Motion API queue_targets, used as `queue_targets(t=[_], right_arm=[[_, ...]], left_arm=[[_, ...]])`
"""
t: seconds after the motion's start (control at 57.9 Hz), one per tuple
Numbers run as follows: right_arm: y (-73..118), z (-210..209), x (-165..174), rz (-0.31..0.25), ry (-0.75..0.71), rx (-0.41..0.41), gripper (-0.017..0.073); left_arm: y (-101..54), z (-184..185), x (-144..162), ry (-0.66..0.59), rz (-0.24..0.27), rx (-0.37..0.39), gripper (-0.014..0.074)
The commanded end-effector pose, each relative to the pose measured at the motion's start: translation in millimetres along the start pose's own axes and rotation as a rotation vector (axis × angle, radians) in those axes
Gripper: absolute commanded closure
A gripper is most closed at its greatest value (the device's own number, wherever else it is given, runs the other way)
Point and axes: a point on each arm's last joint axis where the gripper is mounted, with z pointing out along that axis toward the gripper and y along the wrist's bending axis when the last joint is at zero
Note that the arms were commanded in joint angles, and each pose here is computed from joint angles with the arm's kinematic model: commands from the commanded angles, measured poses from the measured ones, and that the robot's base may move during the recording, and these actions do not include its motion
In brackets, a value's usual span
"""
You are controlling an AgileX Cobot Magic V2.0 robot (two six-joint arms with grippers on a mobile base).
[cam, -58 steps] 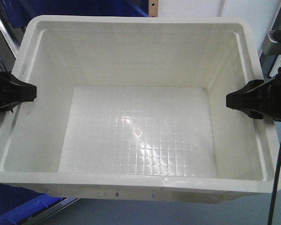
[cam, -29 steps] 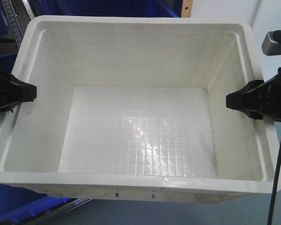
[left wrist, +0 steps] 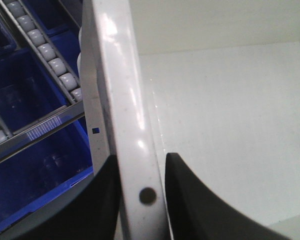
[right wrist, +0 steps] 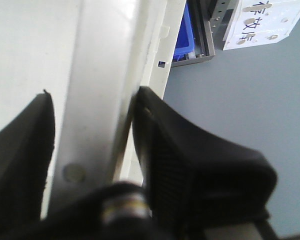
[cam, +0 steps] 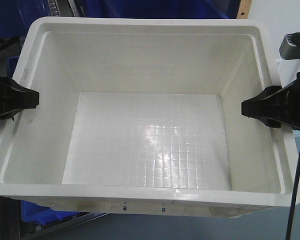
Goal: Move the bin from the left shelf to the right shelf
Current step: 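Hold the tote with both grippers while driving toward the other shelf, then carry the tote with both grippers up to the blue-bin shelf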
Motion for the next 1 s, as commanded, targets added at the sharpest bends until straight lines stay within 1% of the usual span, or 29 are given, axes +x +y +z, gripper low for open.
queue_targets(t=[0.0,0.985], right_arm=[[13.5,-19.5,-19.7,0.013,-0.176,-0.081,0.0564],[13.5,-19.5,-19.7,0.013,-0.176,-0.081,0.0564]], left_arm=[[-14.5,-19.5,-21.9,-0.190,-0.037,0.093,0.0600],[-14.5,-19.5,-21.9,-0.190,-0.037,0.093,0.0600]])
